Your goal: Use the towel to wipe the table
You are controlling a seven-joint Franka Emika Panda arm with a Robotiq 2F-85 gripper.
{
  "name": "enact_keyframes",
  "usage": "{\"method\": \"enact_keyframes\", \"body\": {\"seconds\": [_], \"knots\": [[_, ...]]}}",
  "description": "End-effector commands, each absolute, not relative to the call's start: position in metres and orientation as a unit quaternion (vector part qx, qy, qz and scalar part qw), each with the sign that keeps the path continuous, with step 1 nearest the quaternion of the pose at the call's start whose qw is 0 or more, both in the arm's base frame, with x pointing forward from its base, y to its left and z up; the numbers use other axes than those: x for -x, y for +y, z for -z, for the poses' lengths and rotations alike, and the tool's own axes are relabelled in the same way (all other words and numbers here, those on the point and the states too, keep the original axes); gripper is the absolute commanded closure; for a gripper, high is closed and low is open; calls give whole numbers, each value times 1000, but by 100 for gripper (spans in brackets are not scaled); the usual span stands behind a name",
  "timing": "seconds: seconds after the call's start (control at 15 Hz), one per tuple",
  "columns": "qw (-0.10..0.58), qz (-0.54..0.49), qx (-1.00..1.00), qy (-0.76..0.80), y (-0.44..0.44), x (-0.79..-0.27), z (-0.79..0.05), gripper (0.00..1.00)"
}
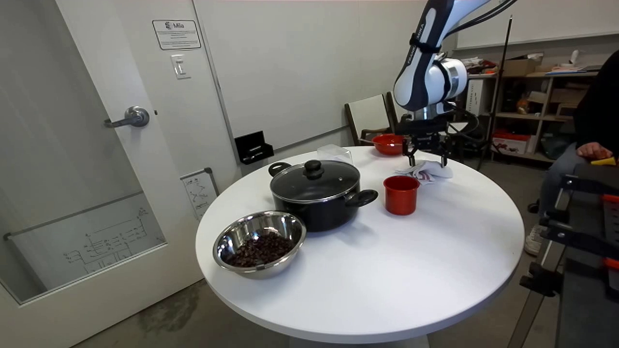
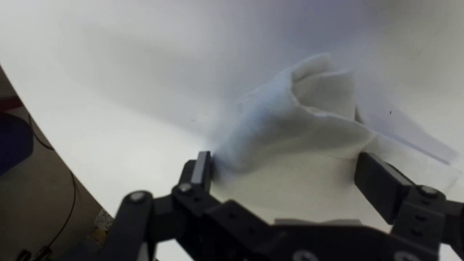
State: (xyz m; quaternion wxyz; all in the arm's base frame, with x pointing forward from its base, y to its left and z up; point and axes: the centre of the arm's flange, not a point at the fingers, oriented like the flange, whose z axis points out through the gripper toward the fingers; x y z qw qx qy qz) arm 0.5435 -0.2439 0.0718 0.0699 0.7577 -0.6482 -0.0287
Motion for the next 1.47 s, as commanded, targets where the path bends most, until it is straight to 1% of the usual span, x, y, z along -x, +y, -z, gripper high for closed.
{"method": "enact_keyframes", "body": {"seconds": [0.0,0.07,0.13,0.2,0.27,0.47,0.6,0.67,0.8,0.87,0.93,1.0,1.07,1.13,1.27,1.4], "knots": [[87,31,-750,-655,-249,-559,-56,0],[90,27,-750,-655,-250,-561,-53,0],[93,29,-749,-655,-251,-562,-50,25],[97,26,-750,-654,-252,-563,-47,26],[100,26,-751,-653,-253,-564,-44,32],[112,21,-757,-644,-252,-565,-40,57],[122,23,-762,-636,-250,-565,-38,71],[128,24,-764,-631,-249,-564,-37,79],[137,30,-767,-626,-249,-560,-38,93],[132,17,-769,-626,-250,-555,-42,99],[128,11,-769,-626,-253,-550,-48,100],[118,3,-769,-628,-259,-542,-58,96],[110,-4,-769,-630,-264,-536,-65,98],[92,-17,-768,-633,-270,-526,-75,96],[80,-39,-770,-632,-279,-515,-84,97],[75,-40,-772,-629,-286,-503,-87,96]]}}
